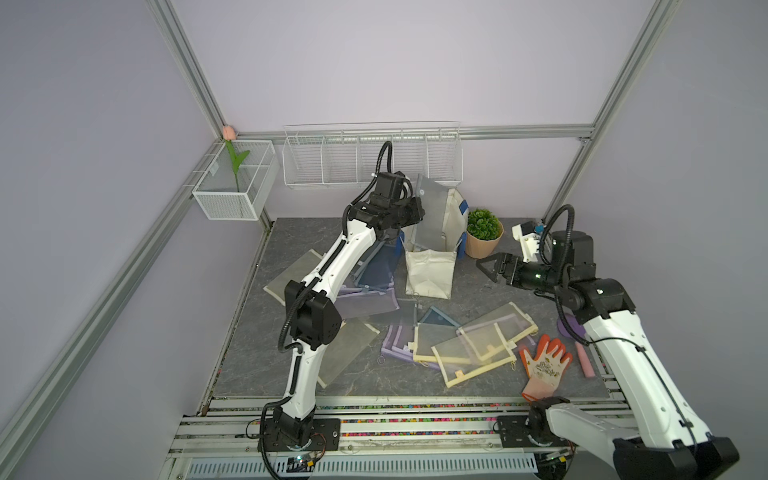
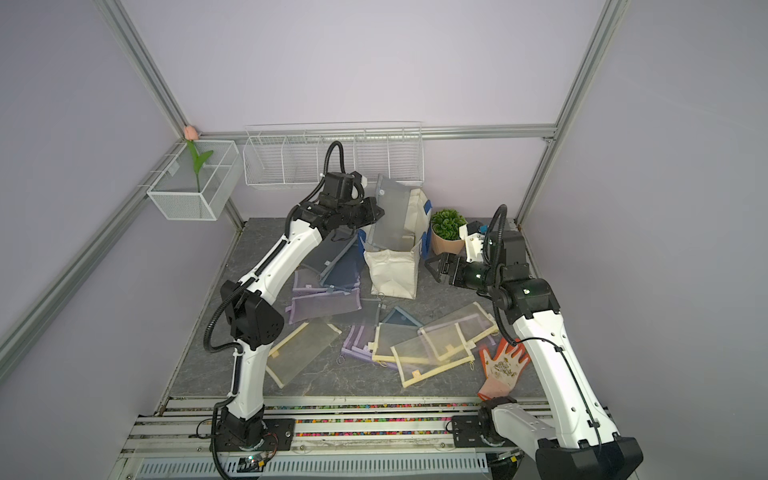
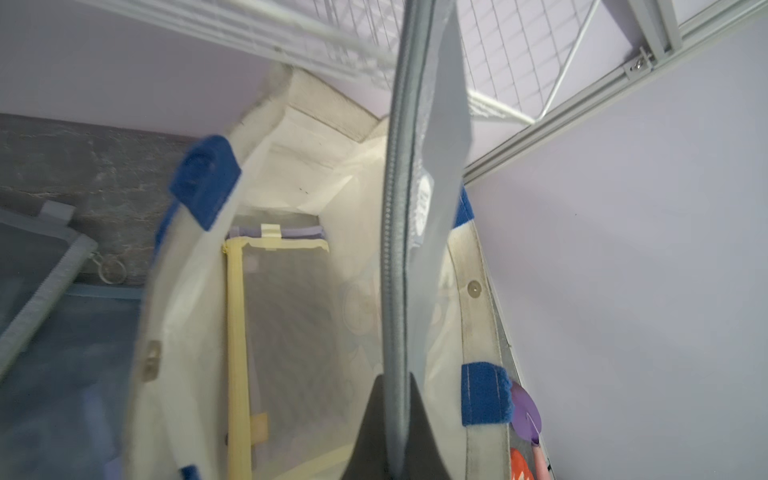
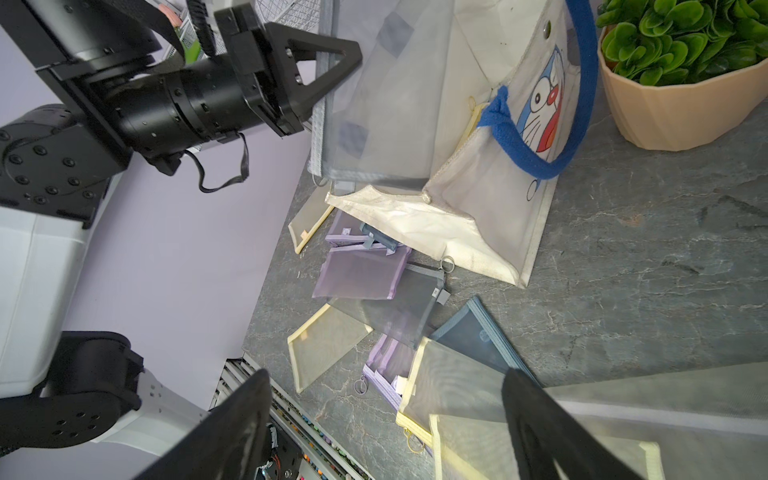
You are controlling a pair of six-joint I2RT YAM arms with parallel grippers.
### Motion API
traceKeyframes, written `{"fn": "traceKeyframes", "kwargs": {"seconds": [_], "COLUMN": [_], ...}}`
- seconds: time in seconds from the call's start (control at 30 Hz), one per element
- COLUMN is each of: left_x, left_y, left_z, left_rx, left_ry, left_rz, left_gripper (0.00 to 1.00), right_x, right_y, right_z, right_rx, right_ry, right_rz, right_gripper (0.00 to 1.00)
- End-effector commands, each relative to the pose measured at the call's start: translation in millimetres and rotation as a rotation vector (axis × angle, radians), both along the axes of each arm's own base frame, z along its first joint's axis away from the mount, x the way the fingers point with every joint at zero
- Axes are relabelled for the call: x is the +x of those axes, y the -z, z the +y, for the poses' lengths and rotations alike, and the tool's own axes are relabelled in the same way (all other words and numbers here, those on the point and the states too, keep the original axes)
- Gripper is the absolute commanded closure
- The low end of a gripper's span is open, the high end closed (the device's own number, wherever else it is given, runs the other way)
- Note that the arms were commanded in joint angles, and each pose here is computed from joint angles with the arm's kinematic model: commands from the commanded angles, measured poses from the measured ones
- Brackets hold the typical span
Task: Put the pencil pouch into the canvas bag
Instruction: Place the pencil pouch in the canvas bag.
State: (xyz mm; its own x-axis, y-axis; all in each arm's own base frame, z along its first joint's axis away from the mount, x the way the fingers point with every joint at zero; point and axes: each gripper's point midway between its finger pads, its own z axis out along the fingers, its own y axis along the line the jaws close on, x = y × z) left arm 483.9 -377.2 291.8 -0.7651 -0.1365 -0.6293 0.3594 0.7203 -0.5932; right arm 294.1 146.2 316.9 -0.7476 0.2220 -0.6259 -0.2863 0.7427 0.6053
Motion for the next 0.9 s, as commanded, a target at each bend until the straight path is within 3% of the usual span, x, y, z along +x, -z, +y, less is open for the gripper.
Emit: {"fn": "traceKeyframes", "kwargs": {"seconds": [0.0,0.47,0.77,0.87], "left_x": [-5.3,14.3,8.9,-0.4], "left_y": [7.4,42.4,25.7,7.1], "left_z": [-11.5,-24.7,-4.5,7.1], "left_rx": [0.015,0.077,0.159,0.196], "left_ry": [0.008,-0.015,-0.048,-0.053], "left_rz": [-0.015,0.017,-0.030,-0.075], "left_gripper": [1.00,1.00,0.53,0.44], "right_x": [-2.1,-3.5,-13.8,-19.9], "right_y": [6.2,13.4,31.2,37.1], "right_z": [-1.3,-8.3,-23.2,-26.4], "right_rx": [-0.013,-0.041,-0.100,-0.107], "right_ry": [-0.003,0.019,0.069,0.081], "right_rz": [0.002,0.012,0.083,0.105], "right_gripper": [0.11,0.11,0.11,0.11]}}
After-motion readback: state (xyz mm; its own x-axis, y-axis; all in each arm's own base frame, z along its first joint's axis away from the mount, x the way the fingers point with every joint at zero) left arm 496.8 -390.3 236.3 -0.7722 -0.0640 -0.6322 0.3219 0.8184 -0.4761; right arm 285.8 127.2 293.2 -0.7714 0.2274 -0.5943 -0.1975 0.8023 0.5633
